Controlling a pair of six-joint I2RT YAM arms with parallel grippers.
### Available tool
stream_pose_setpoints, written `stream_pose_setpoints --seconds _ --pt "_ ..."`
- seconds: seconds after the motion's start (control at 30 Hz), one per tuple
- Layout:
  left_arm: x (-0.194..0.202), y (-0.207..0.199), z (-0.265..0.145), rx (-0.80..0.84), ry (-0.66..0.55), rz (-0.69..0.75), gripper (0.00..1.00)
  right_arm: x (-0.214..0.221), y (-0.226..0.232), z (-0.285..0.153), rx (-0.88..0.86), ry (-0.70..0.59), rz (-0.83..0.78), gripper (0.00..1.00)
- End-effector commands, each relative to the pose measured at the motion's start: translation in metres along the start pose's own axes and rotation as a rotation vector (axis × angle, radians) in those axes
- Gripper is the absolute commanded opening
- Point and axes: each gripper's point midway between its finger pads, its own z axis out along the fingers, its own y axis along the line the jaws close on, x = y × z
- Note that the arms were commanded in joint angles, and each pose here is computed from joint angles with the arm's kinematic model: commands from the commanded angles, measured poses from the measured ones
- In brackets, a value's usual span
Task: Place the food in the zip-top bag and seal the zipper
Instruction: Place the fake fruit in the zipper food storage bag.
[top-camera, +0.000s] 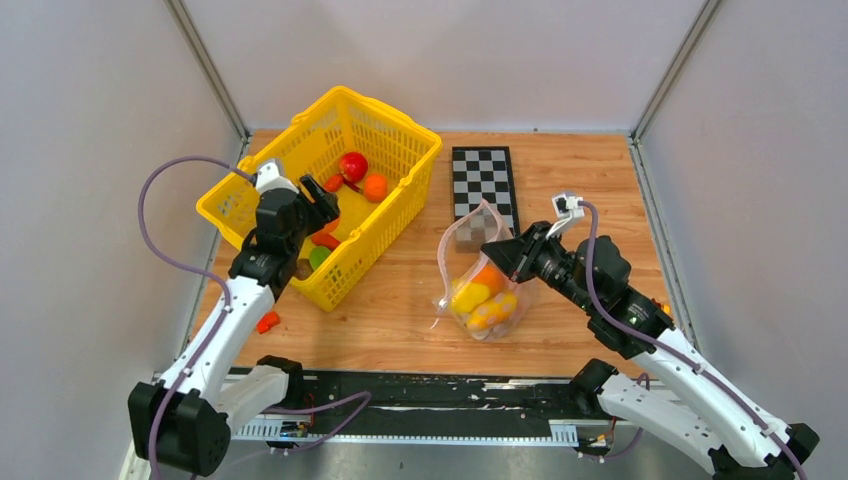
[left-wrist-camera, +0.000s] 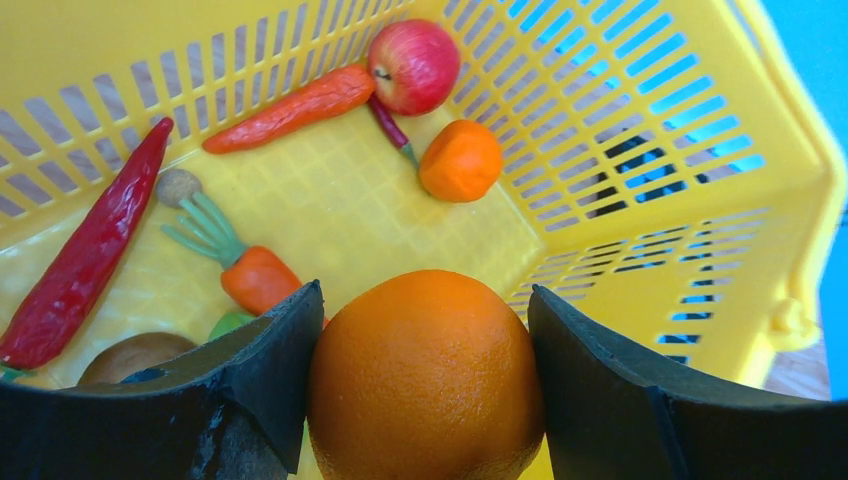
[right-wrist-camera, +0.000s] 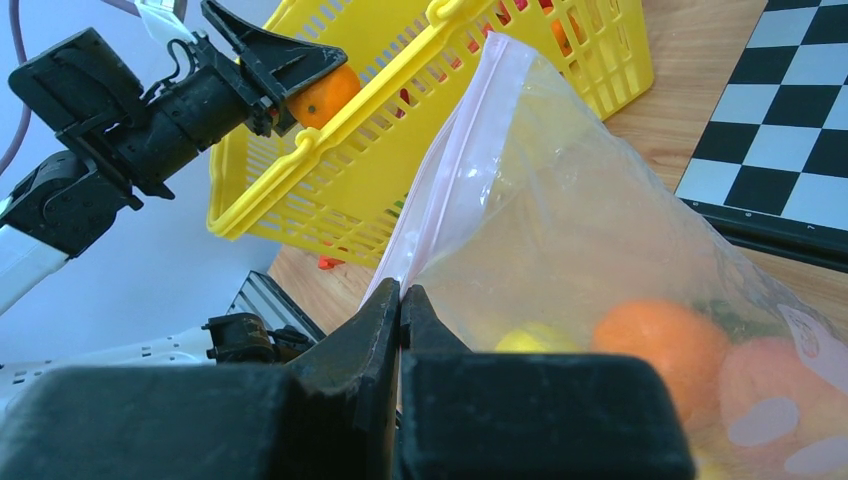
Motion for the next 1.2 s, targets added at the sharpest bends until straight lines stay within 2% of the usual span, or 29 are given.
stream_pose_setpoints --seconds 0.0,0.2,0.53,0.87,1.17 --pt "-0.037 -0.031 -0.021 0.127 -0.081 -0.026 0.45 -0.011 0.01 -0.003 -0.037 -0.037 0.003 0.0" --pt "-0.057 -0.062 -0.046 0.29 -0.117 -0.017 0.45 -0.011 0.012 -0.002 -0.044 -0.033 0.01 0.0" --pt "-0.071 -0.118 -0.089 0.628 -0.148 0.092 0.44 -0.011 0.016 0.003 -0.054 -0.022 0.019 0.0" --pt "-0.059 -0.179 -0.137 1.092 -0.069 0.153 0.44 -0.011 0.018 0.004 -0.064 -0.018 0.016 0.0" --pt "-0.035 -0.201 -0.161 1.27 0.003 0.204 0.45 -0.009 0.016 0.005 -0.063 -0.012 0.019 0.0"
